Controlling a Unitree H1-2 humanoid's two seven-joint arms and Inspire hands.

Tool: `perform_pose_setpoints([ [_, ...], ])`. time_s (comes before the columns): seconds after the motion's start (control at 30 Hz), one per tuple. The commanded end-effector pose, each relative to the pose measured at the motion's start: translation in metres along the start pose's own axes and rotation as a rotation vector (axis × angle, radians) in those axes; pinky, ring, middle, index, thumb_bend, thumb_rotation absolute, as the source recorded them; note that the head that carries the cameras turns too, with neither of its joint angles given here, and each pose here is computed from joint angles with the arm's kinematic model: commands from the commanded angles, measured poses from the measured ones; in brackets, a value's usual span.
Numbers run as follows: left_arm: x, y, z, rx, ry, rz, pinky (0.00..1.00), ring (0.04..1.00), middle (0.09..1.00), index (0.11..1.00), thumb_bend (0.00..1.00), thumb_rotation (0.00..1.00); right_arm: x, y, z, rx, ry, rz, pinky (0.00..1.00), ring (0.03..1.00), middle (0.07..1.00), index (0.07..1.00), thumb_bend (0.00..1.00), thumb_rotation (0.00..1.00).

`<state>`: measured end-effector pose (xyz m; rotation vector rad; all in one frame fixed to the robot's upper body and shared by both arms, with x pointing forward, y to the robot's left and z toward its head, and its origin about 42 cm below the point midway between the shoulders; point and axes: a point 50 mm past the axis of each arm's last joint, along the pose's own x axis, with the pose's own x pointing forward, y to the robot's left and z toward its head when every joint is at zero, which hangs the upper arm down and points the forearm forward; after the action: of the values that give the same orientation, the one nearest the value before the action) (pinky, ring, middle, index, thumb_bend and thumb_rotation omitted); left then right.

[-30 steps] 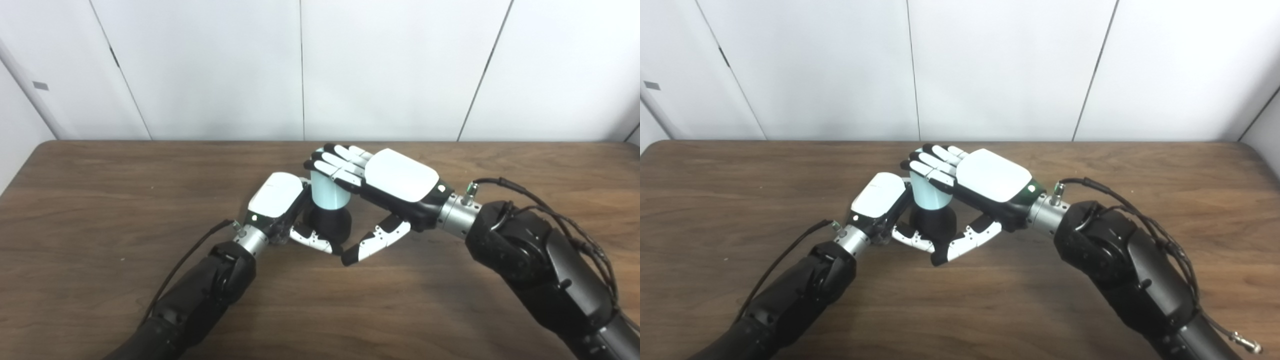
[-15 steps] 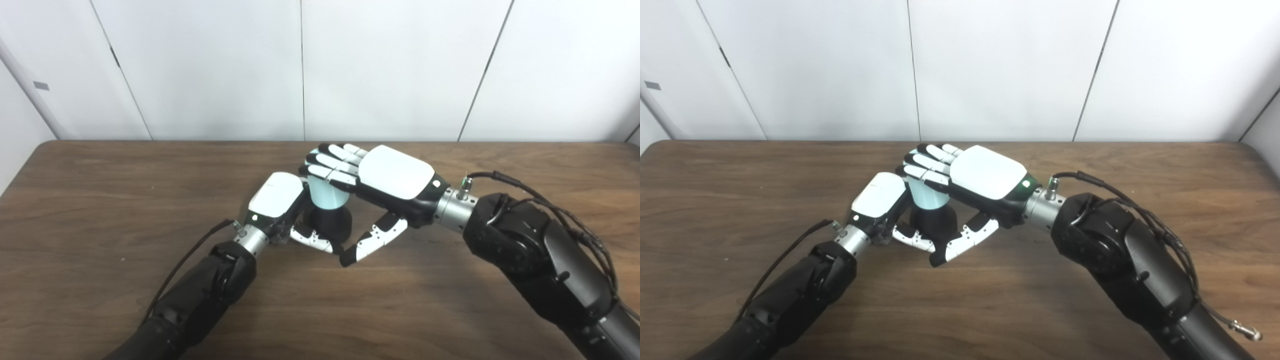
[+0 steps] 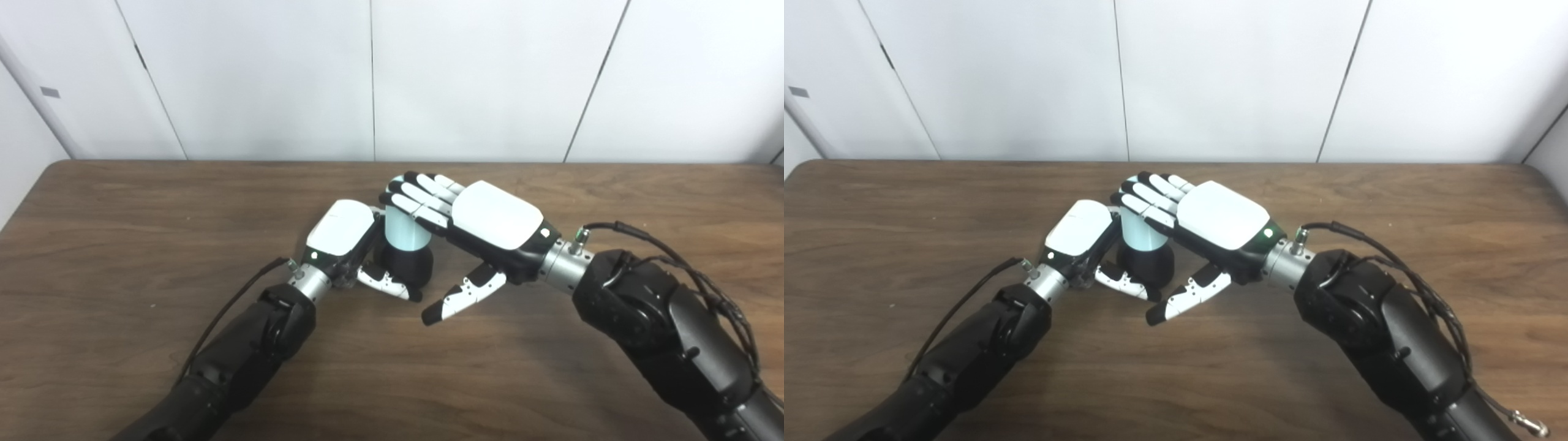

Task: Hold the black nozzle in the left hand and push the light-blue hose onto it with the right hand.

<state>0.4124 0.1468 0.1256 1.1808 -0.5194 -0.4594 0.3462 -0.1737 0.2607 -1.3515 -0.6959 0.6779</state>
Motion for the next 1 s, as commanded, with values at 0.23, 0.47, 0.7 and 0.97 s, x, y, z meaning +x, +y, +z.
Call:
perform_pose_setpoints([
  [0.23,-0.056,-0.078,0.005,-0.055,0.059,-0.359,0.51,0.561,0.476,0.491,0.53,0.00,-0.005,0.011,0.000,0.133,0.026,-0.037,0.92,1.000,1.000,1.000,0.73,0.84],
  [0.47,-0.055,-0.080,0.004,-0.049,0.060,-0.365,0.51,0.558,0.481,0.486,0.53,0.00,0.017,-0.030,-0.009,0.631,0.054,-0.506,0.66,0.873,0.990,1.000,0.71,0.31],
  [0.7,-0.054,-0.083,0.004,-0.054,0.055,-0.356,0.53,0.562,0.477,0.489,0.53,0.00,0.017,-0.047,-0.030,1.112,0.241,-0.760,0.65,0.799,0.947,1.000,0.75,0.35],
  [0.97,-0.055,-0.082,0.004,-0.044,0.055,-0.359,0.52,0.563,0.490,0.481,0.53,0.00,0.000,-0.012,-0.057,1.164,0.470,-0.716,0.50,0.714,0.926,0.951,0.74,0.21],
])
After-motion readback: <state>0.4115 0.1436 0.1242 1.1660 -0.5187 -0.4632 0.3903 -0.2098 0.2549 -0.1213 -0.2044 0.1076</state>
